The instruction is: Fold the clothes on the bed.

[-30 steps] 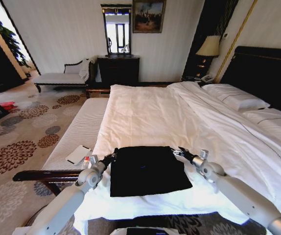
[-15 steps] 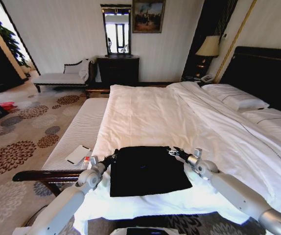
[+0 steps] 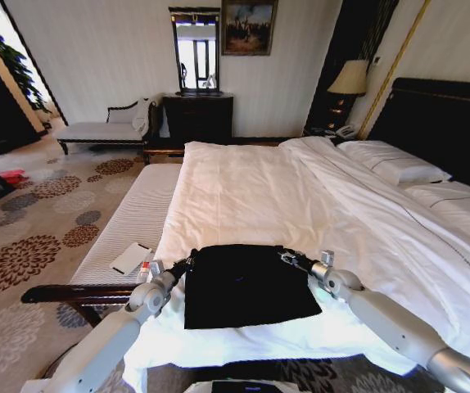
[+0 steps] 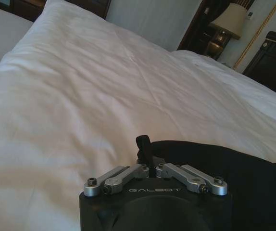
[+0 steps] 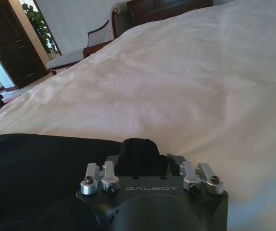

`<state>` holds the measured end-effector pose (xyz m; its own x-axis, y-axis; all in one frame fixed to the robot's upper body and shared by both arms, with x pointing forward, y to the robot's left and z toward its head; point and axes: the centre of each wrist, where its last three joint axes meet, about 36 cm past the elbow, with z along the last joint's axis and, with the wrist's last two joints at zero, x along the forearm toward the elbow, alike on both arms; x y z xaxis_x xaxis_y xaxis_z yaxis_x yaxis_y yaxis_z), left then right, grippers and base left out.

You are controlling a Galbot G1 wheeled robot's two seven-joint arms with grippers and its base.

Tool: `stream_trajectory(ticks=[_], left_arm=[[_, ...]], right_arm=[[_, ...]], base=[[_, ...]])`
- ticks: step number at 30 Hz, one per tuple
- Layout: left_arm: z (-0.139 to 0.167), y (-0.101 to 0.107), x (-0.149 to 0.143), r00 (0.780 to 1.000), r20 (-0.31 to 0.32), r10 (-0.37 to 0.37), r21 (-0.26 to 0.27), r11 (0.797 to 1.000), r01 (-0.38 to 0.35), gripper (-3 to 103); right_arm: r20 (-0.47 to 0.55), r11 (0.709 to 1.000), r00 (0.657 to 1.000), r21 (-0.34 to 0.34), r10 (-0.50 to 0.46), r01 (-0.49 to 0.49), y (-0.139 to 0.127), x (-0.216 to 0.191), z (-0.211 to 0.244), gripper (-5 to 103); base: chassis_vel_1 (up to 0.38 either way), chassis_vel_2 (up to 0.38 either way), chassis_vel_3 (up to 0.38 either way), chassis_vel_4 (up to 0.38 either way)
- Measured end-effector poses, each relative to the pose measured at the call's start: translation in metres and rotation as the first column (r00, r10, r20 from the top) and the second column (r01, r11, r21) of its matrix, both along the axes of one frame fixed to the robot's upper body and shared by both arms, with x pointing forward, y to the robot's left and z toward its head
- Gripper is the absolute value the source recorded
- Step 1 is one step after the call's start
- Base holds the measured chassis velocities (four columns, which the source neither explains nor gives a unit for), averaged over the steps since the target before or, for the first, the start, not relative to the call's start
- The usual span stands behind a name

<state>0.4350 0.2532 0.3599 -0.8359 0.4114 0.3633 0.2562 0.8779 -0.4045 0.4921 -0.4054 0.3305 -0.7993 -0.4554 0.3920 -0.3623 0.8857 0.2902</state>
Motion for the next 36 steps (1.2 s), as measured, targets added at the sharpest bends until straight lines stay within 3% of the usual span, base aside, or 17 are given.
stream_trajectory(ticks=[4, 6, 12, 16, 25, 30, 33, 36], left_arm=[[-0.001, 0.000, -0.001, 1.000, -0.003, 0.001, 0.001, 1.000, -0.001, 1], [-0.001, 0.001, -0.001, 1.000, -0.002, 0.002, 0.001, 1.000, -0.002, 1], [0.001, 0.000, -0.001, 1.000, 0.000, 0.004, -0.001, 1.000, -0.004, 1], [0.002, -0.001, 0.000, 1.000, 0.003, 0.005, -0.003, 1.000, -0.005, 1], [0.020, -0.001, 0.000, 0.999, 0.036, 0.008, -0.013, 1.000, -0.008, 1], [0.051, 0.003, 0.004, 0.995, 0.095, 0.009, -0.028, 1.000, -0.007, 1], [0.090, 0.003, 0.012, 0.986, 0.167, 0.025, -0.061, 0.998, -0.015, 1], [0.108, 0.002, 0.016, 0.980, 0.197, 0.033, -0.081, 0.997, -0.017, 1]], right_arm=[[0.006, 1.000, 1.000, 0.008, 0.008, -0.008, 0.005, 0.001, 0.002, 34], [0.007, 1.000, 1.000, 0.009, 0.008, -0.008, 0.005, 0.001, 0.002, 34], [0.017, 0.999, 1.000, 0.024, 0.025, -0.025, 0.015, -0.001, 0.006, 8], [0.022, 0.999, 0.999, 0.029, 0.029, -0.030, 0.019, -0.002, 0.009, 2], [0.049, 0.999, 0.999, 0.035, 0.004, -0.006, 0.013, -0.006, 0.021, 2], [0.119, 0.999, 0.992, 0.027, -0.031, 0.028, 0.001, -0.009, 0.045, 2], [0.227, 0.999, 0.974, -0.030, -0.013, 0.020, -0.009, -0.017, 0.080, 2], [0.265, 0.999, 0.964, -0.030, -0.013, 0.022, -0.007, -0.021, 0.094, 2]], base=[[0.000, 0.000, 0.000, 0.000], [0.000, 0.000, 0.000, 0.000], [0.000, 0.000, 0.000, 0.000], [0.000, 0.000, 0.000, 0.000], [0.000, 0.000, 0.000, 0.000], [0.000, 0.000, 0.000, 0.000], [0.000, 0.000, 0.000, 0.000], [0.000, 0.000, 0.000, 0.000]])
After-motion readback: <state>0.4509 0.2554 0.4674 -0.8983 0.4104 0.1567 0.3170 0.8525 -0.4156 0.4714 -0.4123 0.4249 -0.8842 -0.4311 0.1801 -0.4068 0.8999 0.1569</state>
